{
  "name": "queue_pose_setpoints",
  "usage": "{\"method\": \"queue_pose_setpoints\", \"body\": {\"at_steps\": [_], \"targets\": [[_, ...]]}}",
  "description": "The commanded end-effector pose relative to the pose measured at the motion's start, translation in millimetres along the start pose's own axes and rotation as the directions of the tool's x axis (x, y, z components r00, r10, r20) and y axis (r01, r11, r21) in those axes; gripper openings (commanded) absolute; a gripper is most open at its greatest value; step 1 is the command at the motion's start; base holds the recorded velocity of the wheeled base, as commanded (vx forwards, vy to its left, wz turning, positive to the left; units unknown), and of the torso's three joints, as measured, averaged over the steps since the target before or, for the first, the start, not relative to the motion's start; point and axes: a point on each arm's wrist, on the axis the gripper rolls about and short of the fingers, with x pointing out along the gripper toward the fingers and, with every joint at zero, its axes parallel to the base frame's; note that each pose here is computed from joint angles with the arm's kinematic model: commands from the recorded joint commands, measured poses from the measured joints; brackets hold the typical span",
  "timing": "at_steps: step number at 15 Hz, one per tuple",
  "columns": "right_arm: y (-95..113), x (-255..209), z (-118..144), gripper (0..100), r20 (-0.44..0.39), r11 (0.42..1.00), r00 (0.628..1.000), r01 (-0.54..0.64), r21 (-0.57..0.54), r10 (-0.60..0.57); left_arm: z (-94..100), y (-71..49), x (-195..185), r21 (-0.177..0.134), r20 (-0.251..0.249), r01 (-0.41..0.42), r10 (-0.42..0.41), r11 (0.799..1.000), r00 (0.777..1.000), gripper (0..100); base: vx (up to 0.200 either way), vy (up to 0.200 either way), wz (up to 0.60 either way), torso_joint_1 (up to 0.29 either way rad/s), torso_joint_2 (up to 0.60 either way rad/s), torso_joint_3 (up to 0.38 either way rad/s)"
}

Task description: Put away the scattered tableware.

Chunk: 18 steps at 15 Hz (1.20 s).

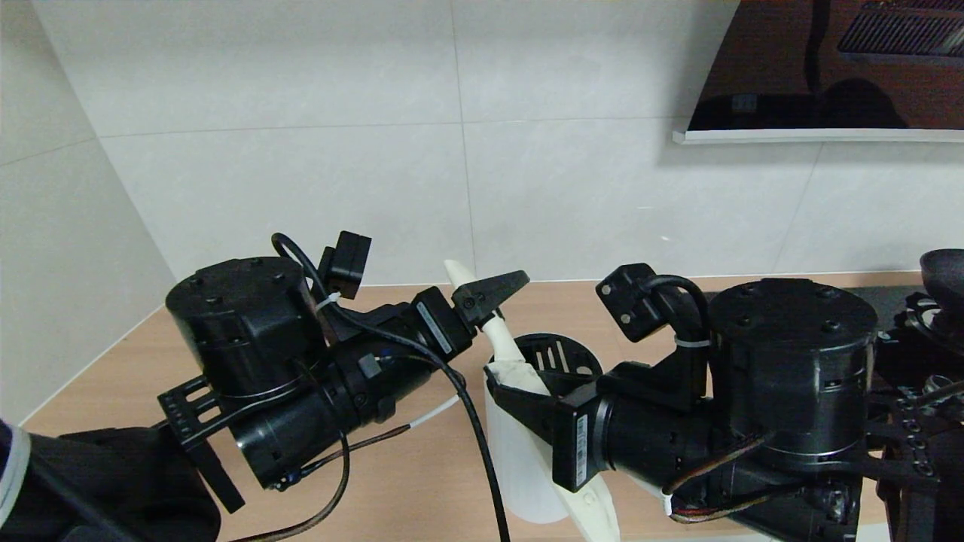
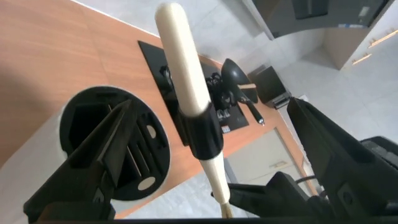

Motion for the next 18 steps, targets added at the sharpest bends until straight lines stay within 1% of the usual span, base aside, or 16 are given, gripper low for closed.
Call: {"method": "queue_pose_setpoints", "body": {"at_steps": [1, 3, 4, 9, 17, 18], "targets": [[-0.2, 1.4, -1.3, 0, -0.005, 1.000, 1.000, 0.002, -0.001, -0.002, -1.0, 0.8, 0.3, 0.000, -0.004, -0.003, 0.003, 1.000, 1.000, 100, 0.000, 0.000, 0.00, 0.000, 0.00, 0.000], [-0.2, 1.0, -1.0, 0, -0.003, 1.000, 1.000, 0.001, -0.001, -0.001, -1.2, 1.1, 0.6, 0.000, -0.006, -0.003, 0.003, 1.000, 1.000, 100, 0.000, 0.000, 0.00, 0.000, 0.00, 0.000], [-0.5, 1.1, -0.7, 0, -0.001, 1.000, 1.000, 0.002, 0.000, -0.002, -1.2, 1.1, 0.6, 0.000, -0.006, -0.003, 0.003, 1.000, 1.000, 0, 0.000, 0.000, 0.00, 0.000, 0.00, 0.000], [-0.5, -0.1, -0.1, 0, 0.000, 1.000, 1.000, 0.002, 0.000, -0.002, -2.8, 2.1, 0.4, -0.001, -0.015, -0.005, 0.005, 1.000, 1.000, 0, 0.000, 0.000, 0.00, 0.000, 0.00, 0.000], [-1.4, -0.1, 0.0, 0, 0.001, 1.000, 1.000, 0.004, 0.001, -0.004, -2.5, 2.4, -0.1, -0.001, -0.014, -0.006, 0.006, 1.000, 1.000, 0, 0.000, 0.000, 0.00, 0.000, 0.00, 0.000], [-1.4, -0.1, 0.0, 100, 0.001, 1.000, 1.000, 0.004, 0.001, -0.004, -2.2, 2.1, 0.1, -0.001, -0.013, -0.005, 0.005, 1.000, 1.000, 0, 0.000, 0.000, 0.00, 0.000, 0.00, 0.000]]}}
